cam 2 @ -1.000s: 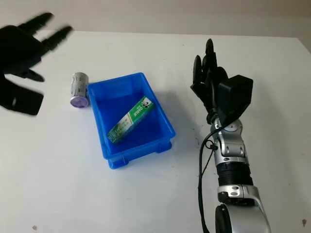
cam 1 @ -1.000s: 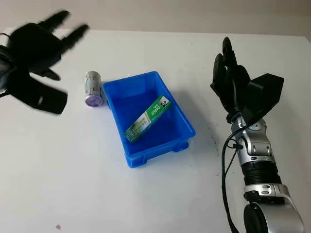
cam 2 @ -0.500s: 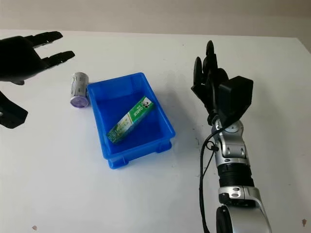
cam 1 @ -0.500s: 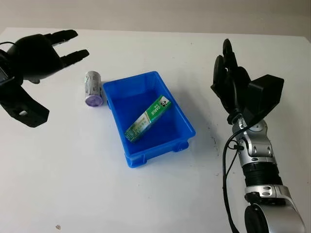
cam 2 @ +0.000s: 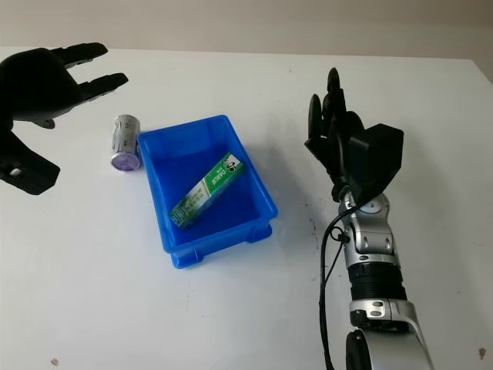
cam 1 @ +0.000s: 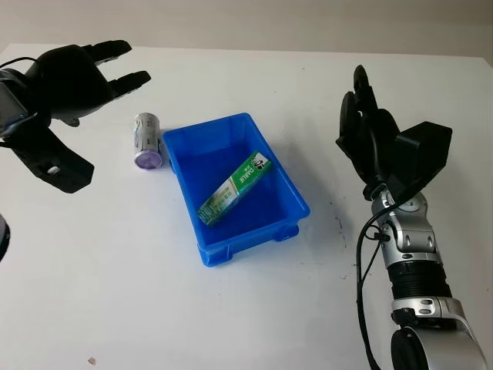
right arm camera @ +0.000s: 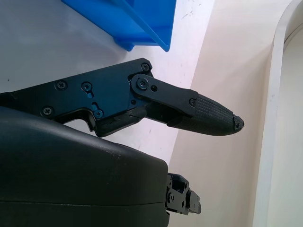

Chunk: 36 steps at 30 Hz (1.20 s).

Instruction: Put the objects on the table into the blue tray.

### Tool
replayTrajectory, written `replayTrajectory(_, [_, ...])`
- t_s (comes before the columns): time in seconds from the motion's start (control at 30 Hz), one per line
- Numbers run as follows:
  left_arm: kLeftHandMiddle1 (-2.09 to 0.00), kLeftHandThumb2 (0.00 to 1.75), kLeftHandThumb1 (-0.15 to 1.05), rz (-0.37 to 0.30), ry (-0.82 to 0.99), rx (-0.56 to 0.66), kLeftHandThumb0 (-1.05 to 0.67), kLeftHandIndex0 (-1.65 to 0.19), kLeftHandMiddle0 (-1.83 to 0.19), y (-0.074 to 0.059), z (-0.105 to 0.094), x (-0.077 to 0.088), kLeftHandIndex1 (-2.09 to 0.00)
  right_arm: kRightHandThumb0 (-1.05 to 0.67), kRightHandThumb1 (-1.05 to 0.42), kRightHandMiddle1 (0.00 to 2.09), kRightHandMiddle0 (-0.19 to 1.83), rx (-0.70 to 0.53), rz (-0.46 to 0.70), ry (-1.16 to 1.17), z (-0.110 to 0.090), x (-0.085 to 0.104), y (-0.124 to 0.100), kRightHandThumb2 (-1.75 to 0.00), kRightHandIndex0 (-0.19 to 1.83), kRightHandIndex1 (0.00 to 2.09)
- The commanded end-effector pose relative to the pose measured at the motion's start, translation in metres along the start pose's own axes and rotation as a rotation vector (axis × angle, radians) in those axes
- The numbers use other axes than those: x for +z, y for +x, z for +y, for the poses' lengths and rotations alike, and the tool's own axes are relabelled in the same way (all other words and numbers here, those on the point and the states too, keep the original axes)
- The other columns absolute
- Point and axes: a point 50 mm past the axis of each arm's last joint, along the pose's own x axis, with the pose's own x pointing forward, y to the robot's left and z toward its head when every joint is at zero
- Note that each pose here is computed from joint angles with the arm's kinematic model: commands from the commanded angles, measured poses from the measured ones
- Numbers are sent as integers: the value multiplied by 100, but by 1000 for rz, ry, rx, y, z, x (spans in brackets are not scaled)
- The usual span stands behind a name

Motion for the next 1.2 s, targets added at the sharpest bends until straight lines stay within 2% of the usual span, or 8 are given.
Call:
replayTrajectory(0.0, [-7,8,92,8,59,20,-34,4,2,1,5,-7,-7,-74,-105,0,-19,-15,-5,-7,-8,2,-4,-73,-19,0])
replayTrajectory(0.07, [-7,8,94,-2,84,26,-33,4,1,2,5,-4,-6,-73,-105,0,-19,-18,-6,-6,-9,3,-4,-73,-19,0])
replayTrajectory(0.2, [-6,14,104,-37,140,41,-17,3,-1,7,6,3,-6,-74,-105,0,-19,-29,-9,-12,-11,4,-5,-73,-19,0])
replayTrajectory(0.27, [-5,11,104,-51,160,28,-19,7,3,10,7,7,-4,-75,-105,0,-19,-36,-12,-15,-12,4,-5,-72,-19,0])
replayTrajectory(0.53, [-6,11,104,-92,190,14,-15,6,2,22,11,24,-6,-75,-105,0,-19,-41,-14,-17,-13,5,-7,-71,-19,0])
replayTrajectory(0.83, [-6,12,105,-145,166,29,-16,3,-3,28,7,48,-6,-74,-105,0,-19,-39,-17,-26,-14,7,-12,-73,-19,0])
replayTrajectory(0.97, [-6,9,104,-169,146,46,-23,3,-3,29,8,55,-6,-74,-105,0,-19,-37,-17,-37,-15,7,-13,-74,-19,0])
replayTrajectory(1.17, [-8,9,102,-213,151,77,-17,-4,-11,30,11,60,-8,-73,-105,0,-19,-39,-17,-35,-14,7,-13,-74,-19,0])
